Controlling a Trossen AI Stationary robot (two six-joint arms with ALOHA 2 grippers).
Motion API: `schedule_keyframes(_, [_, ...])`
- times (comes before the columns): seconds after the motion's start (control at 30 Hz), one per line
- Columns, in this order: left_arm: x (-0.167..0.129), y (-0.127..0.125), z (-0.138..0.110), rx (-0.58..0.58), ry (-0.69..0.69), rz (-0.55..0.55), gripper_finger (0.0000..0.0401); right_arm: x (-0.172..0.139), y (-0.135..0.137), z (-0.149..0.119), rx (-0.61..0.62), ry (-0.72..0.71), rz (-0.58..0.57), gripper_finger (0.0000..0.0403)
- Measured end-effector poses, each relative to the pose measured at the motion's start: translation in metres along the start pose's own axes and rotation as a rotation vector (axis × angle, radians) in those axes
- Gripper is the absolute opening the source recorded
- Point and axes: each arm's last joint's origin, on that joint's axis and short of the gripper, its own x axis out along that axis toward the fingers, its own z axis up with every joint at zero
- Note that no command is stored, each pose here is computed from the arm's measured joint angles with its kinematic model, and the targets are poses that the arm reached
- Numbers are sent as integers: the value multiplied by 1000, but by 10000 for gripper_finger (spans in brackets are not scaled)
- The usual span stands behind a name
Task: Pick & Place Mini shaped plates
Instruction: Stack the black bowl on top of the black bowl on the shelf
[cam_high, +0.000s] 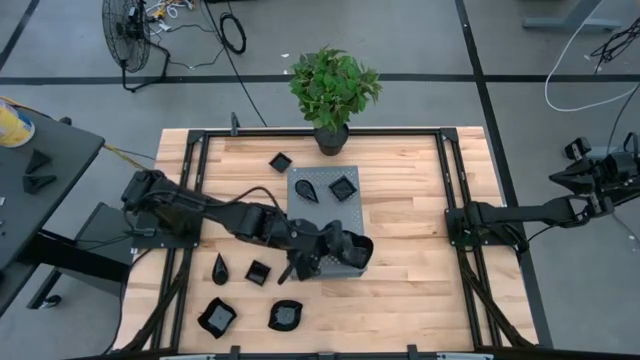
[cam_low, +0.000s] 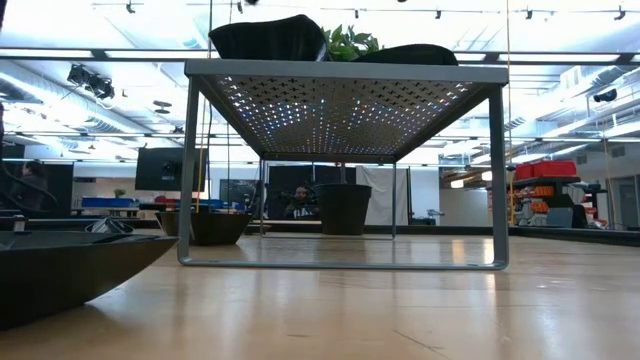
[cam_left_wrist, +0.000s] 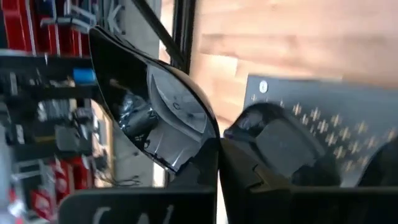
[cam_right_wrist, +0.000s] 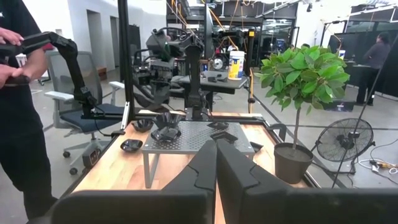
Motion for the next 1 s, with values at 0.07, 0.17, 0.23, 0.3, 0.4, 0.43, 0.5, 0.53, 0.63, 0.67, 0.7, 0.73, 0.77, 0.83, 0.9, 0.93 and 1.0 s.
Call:
schedule_keyframes(0.07, [1,1,-5,79,17,1,8,0,0,0,0,0,0,16])
schedule_keyframes(0.17, [2,3,-11,184,50,4,8,0,0,0,0,0,0,16])
schedule_keyframes(0.23, [3,4,-15,229,63,3,5,0,0,0,0,0,0,16])
schedule_keyframes(0.3, [3,5,-19,252,67,2,4,0,0,0,0,0,0,16])
schedule_keyframes(0.4, [4,6,-23,224,81,3,8,0,0,0,0,0,0,16])
schedule_keyframes(0.43, [4,6,-24,193,91,6,9,0,0,0,0,0,0,16])
schedule_keyframes(0.5, [4,6,-25,118,110,13,8,0,0,0,0,0,0,16])
schedule_keyframes(0.53, [4,6,-24,71,115,17,6,0,0,0,0,0,0,16])
schedule_keyframes(0.63, [3,5,-19,-75,130,33,5,0,0,0,0,0,0,16])
schedule_keyframes(0.67, [3,4,-17,-113,131,37,5,0,0,0,0,0,0,16])
schedule_keyframes(0.7, [2,4,-15,-155,133,42,7,0,0,0,0,0,0,16])
schedule_keyframes(0.73, [2,3,-13,-193,133,46,8,0,0,0,0,0,0,16])
schedule_keyframes(0.77, [1,3,-11,-227,132,49,8,0,0,0,0,0,0,16])
schedule_keyframes(0.83, [0,2,-7,-296,121,52,7,0,0,0,0,0,0,16])
schedule_keyframes(0.9, [0,1,-2,-358,111,54,4,0,0,0,0,0,0,16])
schedule_keyframes(0.93, [-1,0,0,-386,105,54,4,0,0,0,0,0,0,16])
schedule_keyframes(1.0, [-2,-1,4,-442,94,55,6,0,0,0,0,0,0,16])
